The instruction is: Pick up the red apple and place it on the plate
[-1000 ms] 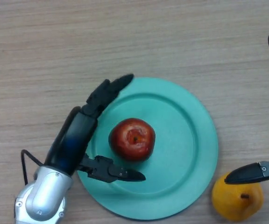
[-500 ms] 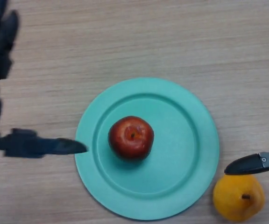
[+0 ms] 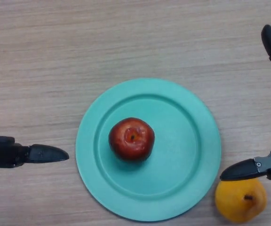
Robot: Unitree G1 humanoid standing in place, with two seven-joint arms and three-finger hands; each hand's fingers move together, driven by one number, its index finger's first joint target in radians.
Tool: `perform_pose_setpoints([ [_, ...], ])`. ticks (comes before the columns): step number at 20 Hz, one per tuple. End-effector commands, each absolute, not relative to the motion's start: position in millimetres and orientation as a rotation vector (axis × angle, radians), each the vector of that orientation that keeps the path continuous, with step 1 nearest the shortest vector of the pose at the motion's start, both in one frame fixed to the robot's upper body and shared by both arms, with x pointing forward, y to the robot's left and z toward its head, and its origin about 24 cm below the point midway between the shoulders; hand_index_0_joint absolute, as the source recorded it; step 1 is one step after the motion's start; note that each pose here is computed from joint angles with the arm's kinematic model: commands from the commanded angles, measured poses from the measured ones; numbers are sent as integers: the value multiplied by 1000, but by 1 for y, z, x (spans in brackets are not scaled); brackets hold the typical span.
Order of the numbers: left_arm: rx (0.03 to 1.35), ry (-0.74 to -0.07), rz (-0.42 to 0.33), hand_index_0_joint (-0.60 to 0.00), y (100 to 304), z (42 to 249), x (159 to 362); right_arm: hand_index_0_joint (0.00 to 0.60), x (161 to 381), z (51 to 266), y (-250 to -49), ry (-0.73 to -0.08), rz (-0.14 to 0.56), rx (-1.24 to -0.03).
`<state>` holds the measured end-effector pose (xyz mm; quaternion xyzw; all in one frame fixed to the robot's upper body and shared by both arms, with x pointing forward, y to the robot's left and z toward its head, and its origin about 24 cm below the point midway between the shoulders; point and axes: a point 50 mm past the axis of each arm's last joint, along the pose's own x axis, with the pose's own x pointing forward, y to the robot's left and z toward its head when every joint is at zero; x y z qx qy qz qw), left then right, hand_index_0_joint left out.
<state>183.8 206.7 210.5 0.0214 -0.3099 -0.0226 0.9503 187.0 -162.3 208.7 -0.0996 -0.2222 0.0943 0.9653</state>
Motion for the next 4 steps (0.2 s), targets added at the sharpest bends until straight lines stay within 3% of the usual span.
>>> perform_pose_setpoints([
  [1, 114, -729, -33, 0, 210, 229, 172, 0, 171, 232, -160, -660, 206, -203],
  [4, 134, -708, -72, 0, 205, 226, 171, 0, 171, 232, -160, -663, 202, -199],
])
